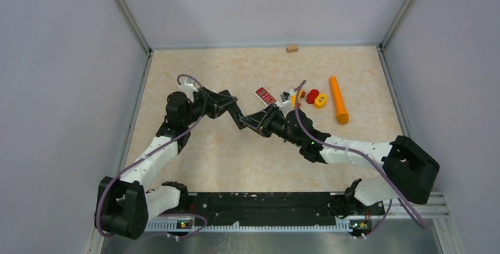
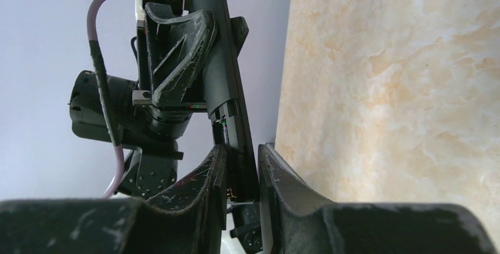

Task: Load the batteries into the remote control
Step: Load the battery into the remote control.

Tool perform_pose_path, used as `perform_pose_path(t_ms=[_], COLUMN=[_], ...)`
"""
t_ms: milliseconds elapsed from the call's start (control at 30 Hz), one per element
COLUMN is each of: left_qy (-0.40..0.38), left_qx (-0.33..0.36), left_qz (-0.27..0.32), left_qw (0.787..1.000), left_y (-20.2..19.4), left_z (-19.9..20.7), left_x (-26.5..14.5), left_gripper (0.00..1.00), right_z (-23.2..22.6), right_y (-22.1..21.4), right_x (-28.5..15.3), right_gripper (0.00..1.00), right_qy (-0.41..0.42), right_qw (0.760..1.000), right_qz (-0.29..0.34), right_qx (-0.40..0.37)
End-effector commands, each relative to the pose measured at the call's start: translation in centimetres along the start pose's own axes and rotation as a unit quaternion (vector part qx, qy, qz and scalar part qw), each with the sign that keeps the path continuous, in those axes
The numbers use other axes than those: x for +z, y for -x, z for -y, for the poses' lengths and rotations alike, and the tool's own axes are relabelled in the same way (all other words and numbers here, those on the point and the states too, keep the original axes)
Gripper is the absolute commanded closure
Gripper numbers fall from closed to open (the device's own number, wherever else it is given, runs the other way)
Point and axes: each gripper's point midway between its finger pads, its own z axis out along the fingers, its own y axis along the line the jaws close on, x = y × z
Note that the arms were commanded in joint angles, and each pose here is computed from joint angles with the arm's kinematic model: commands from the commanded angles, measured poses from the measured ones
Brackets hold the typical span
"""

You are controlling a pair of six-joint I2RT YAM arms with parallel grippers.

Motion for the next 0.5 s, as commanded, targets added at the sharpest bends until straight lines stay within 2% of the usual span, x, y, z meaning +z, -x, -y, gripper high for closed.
perform_pose_path(t_ms=[0, 133, 167, 200, 300, 367, 467], left_qy=[-0.087, -0.073, -0.071, -0.072, -0.077, -0.089, -0.121], left_qx=[0.079, 0.130, 0.144, 0.162, 0.203, 0.223, 0.265], left_qz=[-0.037, -0.026, -0.023, -0.019, -0.011, -0.004, 0.006], left_qw=[0.992, 0.988, 0.987, 0.984, 0.976, 0.971, 0.957], left_y=[-2.1, -1.6, -1.4, -1.2, -0.9, -0.8, -0.7], left_z=[5.1, 4.7, 4.5, 4.5, 4.3, 4.7, 6.2], left_x=[-1.7, -1.8, -1.9, -1.9, -2.1, -2.2, -2.5], left_gripper=[1.00, 1.00, 1.00, 1.00, 1.00, 1.00, 1.00], right_z=[0.7, 0.7, 3.0, 0.7, -1.5, -3.5, -5.4], right_y=[-0.6, -0.3, -0.7, 0.2, 0.9, 0.8, 0.9], right_x=[0.4, -0.6, -1.5, -1.4, -2.8, -4.2, -6.0], right_gripper=[0.77, 0.58, 0.53, 0.47, 0.34, 0.29, 0.25], right_qy=[0.011, 0.029, 0.009, 0.040, 0.092, 0.141, 0.185], right_qw=[1.000, 1.000, 1.000, 0.999, 0.995, 0.987, 0.976], right_qz=[-0.007, -0.002, -0.006, 0.004, 0.009, 0.005, 0.009], right_qx=[0.005, -0.004, -0.007, -0.010, -0.042, -0.074, -0.114])
